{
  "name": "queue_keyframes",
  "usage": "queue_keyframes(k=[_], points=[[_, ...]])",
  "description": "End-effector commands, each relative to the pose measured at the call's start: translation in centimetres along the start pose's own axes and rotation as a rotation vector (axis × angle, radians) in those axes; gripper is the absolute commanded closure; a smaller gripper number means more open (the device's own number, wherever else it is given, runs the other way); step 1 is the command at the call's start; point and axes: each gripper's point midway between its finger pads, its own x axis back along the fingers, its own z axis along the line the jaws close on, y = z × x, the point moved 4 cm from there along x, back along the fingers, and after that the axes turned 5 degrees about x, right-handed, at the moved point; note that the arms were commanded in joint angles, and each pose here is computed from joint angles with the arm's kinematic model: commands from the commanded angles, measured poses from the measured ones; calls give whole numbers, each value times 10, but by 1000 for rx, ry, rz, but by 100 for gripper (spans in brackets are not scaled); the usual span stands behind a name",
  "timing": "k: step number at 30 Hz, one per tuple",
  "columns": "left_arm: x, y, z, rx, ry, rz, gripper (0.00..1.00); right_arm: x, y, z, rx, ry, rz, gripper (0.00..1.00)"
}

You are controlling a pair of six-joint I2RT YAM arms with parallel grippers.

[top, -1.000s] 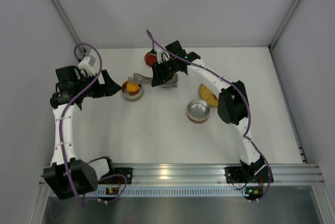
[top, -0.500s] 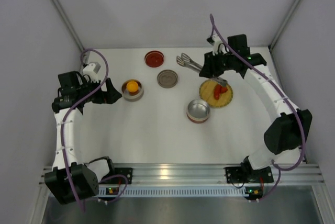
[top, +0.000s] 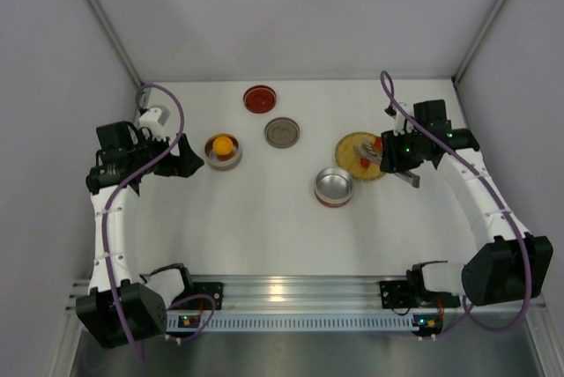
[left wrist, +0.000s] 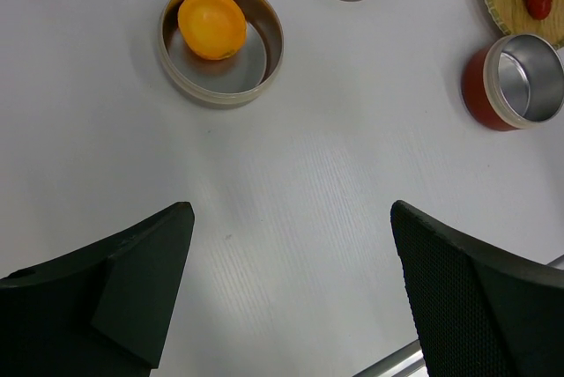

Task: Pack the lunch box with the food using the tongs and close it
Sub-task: Pick up the fake food from the plate.

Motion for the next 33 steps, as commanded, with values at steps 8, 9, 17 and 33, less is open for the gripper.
queue_keyframes(k=[8,9,17,33], points=[[8,-1,-2,-28,13,-6,2,3,-13,-12,-118,-124,56,66],[7,-2,-1,-27,16,-4,2,2,-14,-11,-121,-121,59,66],[6,0,-1,-18,15,-7,2,-7,-18,-8,-155,-104,65,65],[5,1,-1,-8,9,-4,2,-21,-11,-8,-151,-108,71,57]])
